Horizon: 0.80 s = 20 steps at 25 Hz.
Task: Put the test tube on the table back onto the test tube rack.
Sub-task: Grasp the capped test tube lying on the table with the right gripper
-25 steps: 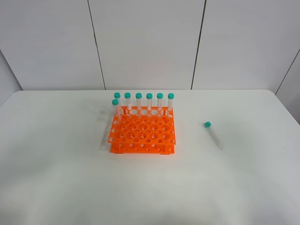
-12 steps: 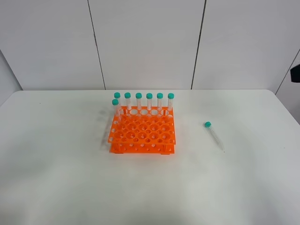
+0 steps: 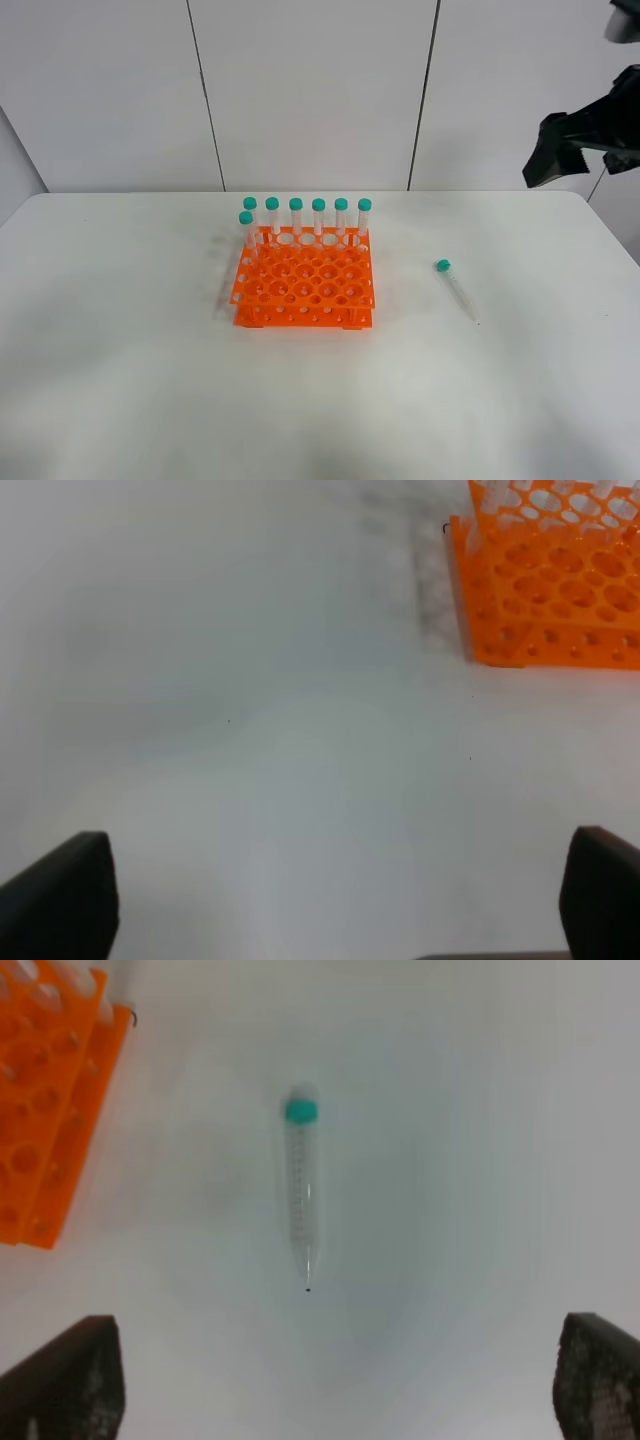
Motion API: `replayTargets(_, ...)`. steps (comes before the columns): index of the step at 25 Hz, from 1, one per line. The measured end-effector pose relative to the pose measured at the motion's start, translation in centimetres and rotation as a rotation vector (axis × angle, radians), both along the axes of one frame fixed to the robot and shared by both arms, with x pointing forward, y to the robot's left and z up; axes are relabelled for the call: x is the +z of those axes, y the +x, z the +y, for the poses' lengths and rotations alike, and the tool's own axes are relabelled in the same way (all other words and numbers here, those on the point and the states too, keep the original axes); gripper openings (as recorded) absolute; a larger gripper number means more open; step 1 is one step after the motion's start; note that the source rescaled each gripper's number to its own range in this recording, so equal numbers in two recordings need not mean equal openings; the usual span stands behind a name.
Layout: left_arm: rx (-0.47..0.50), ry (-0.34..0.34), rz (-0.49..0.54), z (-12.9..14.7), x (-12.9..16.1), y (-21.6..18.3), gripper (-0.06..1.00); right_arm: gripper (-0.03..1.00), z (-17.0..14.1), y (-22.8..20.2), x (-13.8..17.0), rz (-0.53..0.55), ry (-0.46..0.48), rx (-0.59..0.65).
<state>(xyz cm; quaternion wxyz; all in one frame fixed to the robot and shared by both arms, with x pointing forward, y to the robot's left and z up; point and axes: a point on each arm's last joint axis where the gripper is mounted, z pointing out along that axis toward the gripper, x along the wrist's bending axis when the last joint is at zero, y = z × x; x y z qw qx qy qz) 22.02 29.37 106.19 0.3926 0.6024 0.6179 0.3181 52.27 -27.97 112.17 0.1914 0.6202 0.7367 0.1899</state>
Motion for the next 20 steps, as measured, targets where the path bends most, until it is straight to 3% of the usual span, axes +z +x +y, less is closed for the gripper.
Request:
replayTargets(9, 0.0, 0.0, 0.0, 0.0, 0.0, 0.0, 1.0, 0.9, 0.4, 5.1, -7.4, 0.197, -0.004, 0.013)
replayTargets(20, 0.0, 0.0, 0.0, 0.0, 0.0, 0.0, 1.0, 0.9, 0.7, 7.7, -12.8, 0.283, -0.001, 0.027)
